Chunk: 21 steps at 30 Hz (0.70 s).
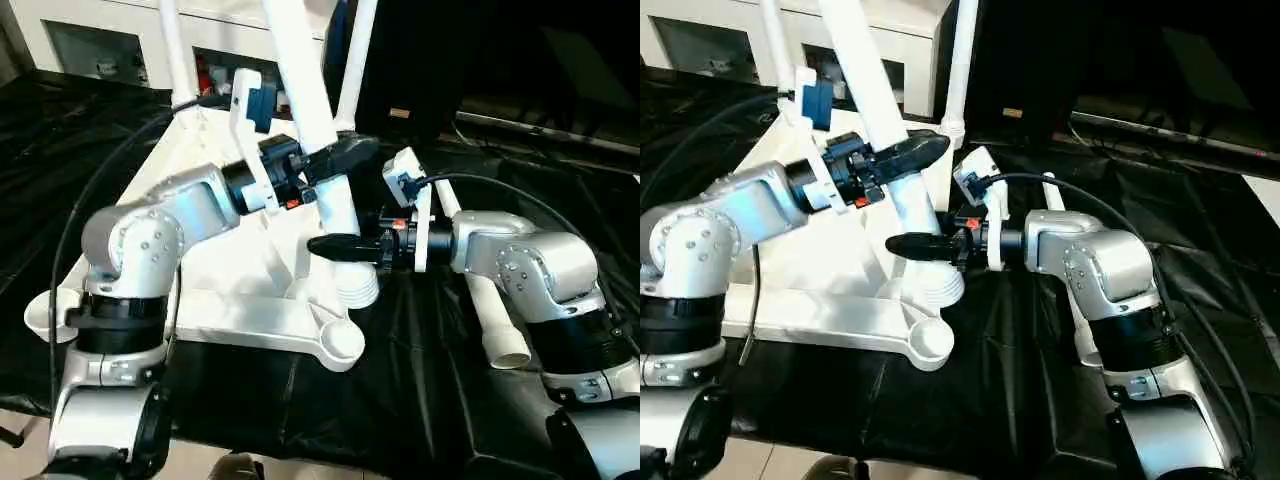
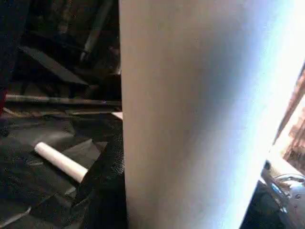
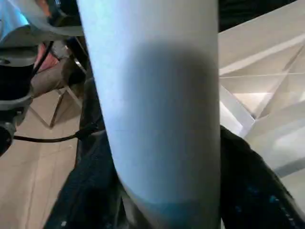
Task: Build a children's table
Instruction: Pick table leg
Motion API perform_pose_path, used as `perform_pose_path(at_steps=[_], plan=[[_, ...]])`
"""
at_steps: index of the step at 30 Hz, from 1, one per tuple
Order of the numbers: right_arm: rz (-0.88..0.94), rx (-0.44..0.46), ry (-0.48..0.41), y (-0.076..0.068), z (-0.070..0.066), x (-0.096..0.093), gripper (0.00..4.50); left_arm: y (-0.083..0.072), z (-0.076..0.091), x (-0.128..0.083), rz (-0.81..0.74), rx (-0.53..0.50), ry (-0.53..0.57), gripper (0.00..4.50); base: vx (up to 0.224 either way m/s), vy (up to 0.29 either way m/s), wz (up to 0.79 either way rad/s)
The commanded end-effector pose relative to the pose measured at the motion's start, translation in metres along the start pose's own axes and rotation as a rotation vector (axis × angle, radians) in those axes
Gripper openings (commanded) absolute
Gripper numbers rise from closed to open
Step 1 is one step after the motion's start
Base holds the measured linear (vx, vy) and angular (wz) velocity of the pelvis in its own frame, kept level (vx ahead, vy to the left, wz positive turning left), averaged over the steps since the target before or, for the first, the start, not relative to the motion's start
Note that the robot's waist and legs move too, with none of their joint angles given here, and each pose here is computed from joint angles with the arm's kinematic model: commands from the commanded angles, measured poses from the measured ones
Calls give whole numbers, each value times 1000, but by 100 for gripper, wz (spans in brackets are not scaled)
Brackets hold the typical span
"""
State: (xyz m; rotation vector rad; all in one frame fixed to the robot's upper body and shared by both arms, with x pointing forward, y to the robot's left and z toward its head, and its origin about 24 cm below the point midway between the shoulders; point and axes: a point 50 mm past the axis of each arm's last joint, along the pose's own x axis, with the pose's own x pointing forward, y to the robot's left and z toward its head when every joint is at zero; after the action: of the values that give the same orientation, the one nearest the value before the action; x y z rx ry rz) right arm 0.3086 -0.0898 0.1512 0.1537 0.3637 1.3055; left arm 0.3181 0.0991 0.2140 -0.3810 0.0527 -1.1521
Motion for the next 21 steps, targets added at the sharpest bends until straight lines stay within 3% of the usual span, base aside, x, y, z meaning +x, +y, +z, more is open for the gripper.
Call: perform_pose_path(at_steps=[1,7,9,12,17,21], plan=[[-41,11,-3,-3,0,-3,214,-7,5,6,-59,11,0,185,0,0,0],[-90,-3,-39,-5,2,-2,202,-5,2,5,-33,14,6,184,0,0,0],[-122,-26,-59,-6,4,0,201,1,1,7,40,23,4,240,0,0,0],[-159,-54,-78,-6,4,4,195,6,3,8,96,-8,-42,266,0,0,0],[-349,-138,-122,-10,6,16,192,26,-6,13,429,173,10,302,0,0,0],[-460,-142,-148,-11,3,29,191,28,-13,22,532,137,-32,302,0,0,0]])
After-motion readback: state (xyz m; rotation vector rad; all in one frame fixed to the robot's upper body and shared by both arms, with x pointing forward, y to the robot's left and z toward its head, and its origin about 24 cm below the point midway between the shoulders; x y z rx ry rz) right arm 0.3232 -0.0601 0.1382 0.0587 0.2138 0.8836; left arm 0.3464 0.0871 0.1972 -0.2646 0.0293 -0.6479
